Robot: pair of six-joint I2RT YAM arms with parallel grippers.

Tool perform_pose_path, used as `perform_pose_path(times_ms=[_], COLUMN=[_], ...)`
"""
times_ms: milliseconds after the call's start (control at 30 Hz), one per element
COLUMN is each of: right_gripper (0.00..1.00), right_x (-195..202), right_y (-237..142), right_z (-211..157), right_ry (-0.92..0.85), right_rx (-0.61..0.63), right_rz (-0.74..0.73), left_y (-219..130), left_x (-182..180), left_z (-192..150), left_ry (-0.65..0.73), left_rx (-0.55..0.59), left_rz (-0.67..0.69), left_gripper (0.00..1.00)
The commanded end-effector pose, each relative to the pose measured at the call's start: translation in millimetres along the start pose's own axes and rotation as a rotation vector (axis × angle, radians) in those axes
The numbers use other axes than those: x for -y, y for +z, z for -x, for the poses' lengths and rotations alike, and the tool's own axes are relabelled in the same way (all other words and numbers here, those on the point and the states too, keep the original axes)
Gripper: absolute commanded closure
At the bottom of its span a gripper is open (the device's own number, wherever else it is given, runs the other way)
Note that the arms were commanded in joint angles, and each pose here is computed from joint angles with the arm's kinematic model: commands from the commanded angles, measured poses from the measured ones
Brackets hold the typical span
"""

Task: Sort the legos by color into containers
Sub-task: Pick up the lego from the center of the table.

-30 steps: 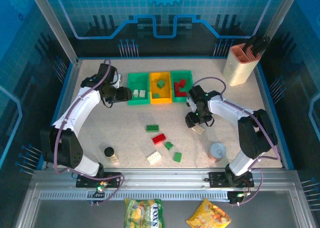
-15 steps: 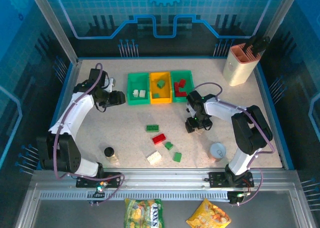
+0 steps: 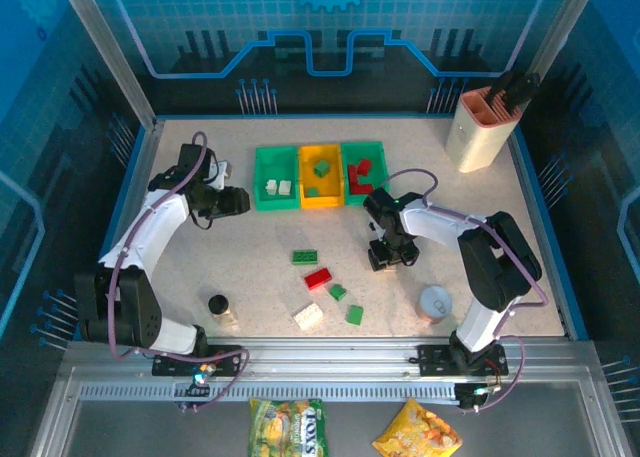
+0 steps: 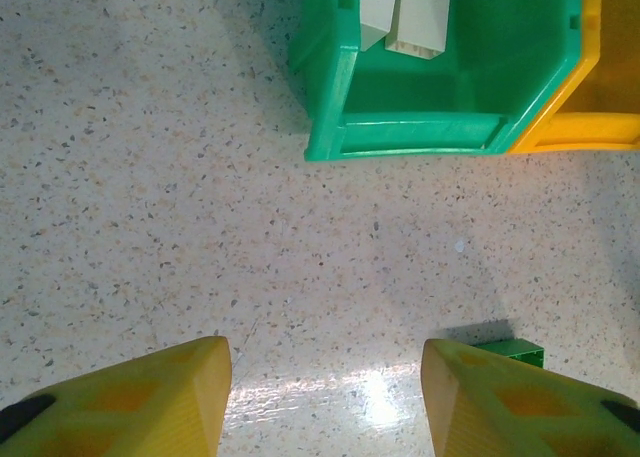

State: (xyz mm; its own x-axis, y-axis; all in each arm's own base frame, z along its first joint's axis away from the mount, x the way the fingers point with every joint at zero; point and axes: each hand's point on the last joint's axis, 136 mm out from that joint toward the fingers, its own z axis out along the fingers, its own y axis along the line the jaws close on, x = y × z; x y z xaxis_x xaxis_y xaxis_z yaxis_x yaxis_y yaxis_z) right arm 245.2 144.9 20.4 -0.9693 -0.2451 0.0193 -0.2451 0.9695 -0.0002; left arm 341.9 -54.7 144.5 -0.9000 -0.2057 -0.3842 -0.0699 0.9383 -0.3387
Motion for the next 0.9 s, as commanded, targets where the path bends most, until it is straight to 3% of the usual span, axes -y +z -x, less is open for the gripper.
perform_pose_path(times_ms=[0,867], right_gripper=[0.47,0.6], right_x=[2.5,7.7], right_y=[6.7,-0.5], right_z=[-10.1,-17.4], right_ry=[0.064,0.128], right_rx=[-0.04,-0.046], right_rz=[-0.029,-0.051], left_y=[-4.7,-1.2], left_x=[0.9,-0.4], left_z=[2.2,3.0], left_ry=[0.013,0.002], left_rx=[0.021,0.014], left_rz=[-0.031,-0.038], left_gripper=[0.46,0.46])
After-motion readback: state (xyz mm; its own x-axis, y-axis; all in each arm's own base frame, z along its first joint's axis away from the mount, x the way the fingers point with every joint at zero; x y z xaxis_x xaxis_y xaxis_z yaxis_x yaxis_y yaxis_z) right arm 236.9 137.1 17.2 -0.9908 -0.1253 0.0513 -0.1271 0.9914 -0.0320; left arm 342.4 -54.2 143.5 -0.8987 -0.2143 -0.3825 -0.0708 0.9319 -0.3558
